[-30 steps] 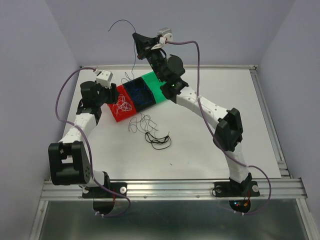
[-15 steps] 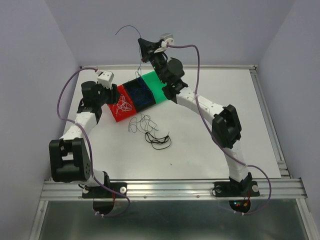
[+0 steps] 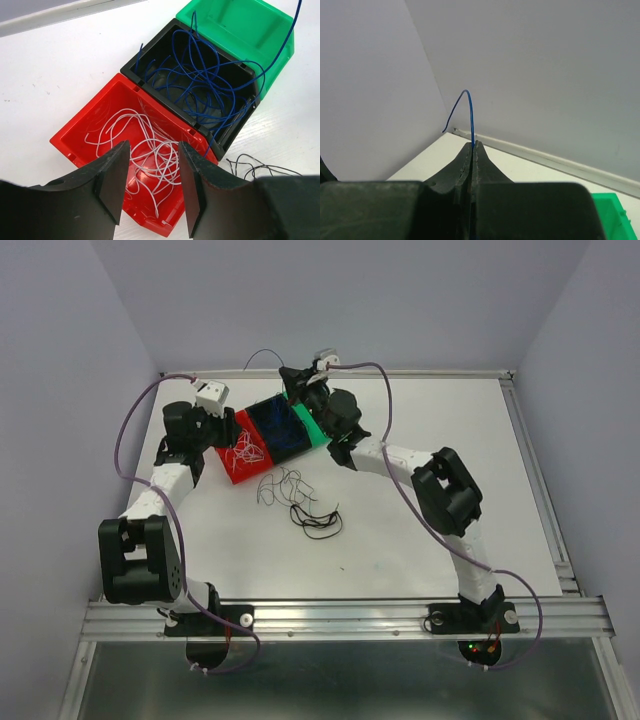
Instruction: Untangle the cables
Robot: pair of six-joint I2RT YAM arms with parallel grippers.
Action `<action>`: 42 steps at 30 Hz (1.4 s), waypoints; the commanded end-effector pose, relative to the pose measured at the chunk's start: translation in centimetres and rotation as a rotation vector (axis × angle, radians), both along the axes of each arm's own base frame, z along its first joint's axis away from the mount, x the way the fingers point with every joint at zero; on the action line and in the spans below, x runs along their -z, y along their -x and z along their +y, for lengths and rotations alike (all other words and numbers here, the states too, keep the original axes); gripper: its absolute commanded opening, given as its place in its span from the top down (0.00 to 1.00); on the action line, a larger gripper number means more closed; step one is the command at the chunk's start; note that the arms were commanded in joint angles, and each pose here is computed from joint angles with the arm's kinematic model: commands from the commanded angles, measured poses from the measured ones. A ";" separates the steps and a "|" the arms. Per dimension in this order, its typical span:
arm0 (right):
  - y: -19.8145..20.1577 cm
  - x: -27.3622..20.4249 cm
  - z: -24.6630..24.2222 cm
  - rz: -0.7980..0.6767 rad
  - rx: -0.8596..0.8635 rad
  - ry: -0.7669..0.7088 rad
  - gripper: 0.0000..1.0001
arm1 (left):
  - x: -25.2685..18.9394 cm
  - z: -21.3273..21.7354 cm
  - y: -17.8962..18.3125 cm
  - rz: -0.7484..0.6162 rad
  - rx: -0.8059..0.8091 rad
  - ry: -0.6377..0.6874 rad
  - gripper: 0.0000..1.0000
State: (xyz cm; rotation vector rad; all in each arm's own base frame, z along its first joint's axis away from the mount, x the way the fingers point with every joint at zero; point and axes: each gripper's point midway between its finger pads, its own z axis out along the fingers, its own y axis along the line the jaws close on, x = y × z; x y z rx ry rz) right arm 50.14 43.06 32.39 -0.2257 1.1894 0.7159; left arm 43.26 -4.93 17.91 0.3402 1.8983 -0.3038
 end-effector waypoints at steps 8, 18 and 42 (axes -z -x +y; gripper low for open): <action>-0.7 8.5 0.3 0.104 0.011 0.046 0.99 | -3.5 -0.1 -0.7 -0.101 0.012 -0.015 0.46; -3.1 18.8 4.3 0.445 -0.046 0.256 0.99 | -3.7 -0.2 -0.3 -0.105 0.026 -0.017 0.46; 0.2 28.2 3.7 0.728 -0.032 0.735 0.99 | -3.5 -0.7 -0.1 -0.094 0.054 -0.012 0.46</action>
